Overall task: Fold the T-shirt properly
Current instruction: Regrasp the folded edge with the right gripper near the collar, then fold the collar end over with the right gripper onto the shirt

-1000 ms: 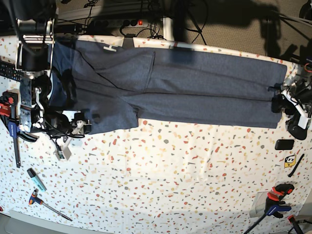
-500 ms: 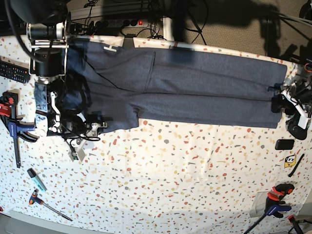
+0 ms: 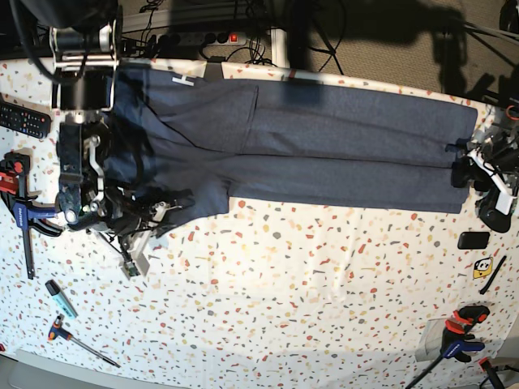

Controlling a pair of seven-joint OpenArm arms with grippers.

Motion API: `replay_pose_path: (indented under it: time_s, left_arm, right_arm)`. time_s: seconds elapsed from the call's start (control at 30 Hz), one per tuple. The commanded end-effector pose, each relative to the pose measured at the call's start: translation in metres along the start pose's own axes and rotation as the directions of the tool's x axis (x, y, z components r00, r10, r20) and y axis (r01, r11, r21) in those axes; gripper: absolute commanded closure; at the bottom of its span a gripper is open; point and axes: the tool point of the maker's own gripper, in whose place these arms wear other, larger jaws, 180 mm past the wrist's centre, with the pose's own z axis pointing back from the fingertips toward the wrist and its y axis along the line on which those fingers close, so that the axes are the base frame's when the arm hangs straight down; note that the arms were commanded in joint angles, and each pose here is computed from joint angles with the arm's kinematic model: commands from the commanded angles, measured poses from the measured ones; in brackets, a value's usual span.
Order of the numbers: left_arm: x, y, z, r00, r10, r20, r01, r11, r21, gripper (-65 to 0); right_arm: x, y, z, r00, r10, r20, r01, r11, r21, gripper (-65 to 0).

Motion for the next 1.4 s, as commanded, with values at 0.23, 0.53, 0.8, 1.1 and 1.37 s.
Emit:
replay_pose_path:
  time_s: [0.23,0.53,0.8,1.1,1.37]
  left_arm:
    - [0.022,0.008,0.007,0.998,-0.021,0.053,0.020,1.000,0.013,-33.1]
    - [0.021,0.008,0.007,0.998,-0.020,0.053,0.019,1.000,0.013,-33.1]
    - [0.021,0.008,0.007,0.998,-0.020,0.052,0.019,1.000,0.013,-33.1]
    - [0.021,0.008,0.007,0.998,-0.020,0.051,0.020,1.000,0.013,-33.1]
    - [0.021,0.008,0.007,0.998,-0.020,0.053,0.020,1.000,0.013,-33.1]
  right_arm:
    - [-0.030,0.057,0.035,0.992,0.111,0.060,-0.114,0.992,0.052,0.0]
    - [-0.059,0.107,0.073,0.984,0.137,0.117,-0.150,0.983,0.110,0.0]
    - [-0.081,0.140,0.086,0.974,0.144,0.175,-0.180,0.961,0.208,0.0]
    - [-0.087,0.146,0.088,0.975,0.127,0.181,-0.166,0.960,0.224,0.0]
    - [-0.084,0.149,0.090,0.969,0.140,0.204,-0.188,0.952,0.240,0.0]
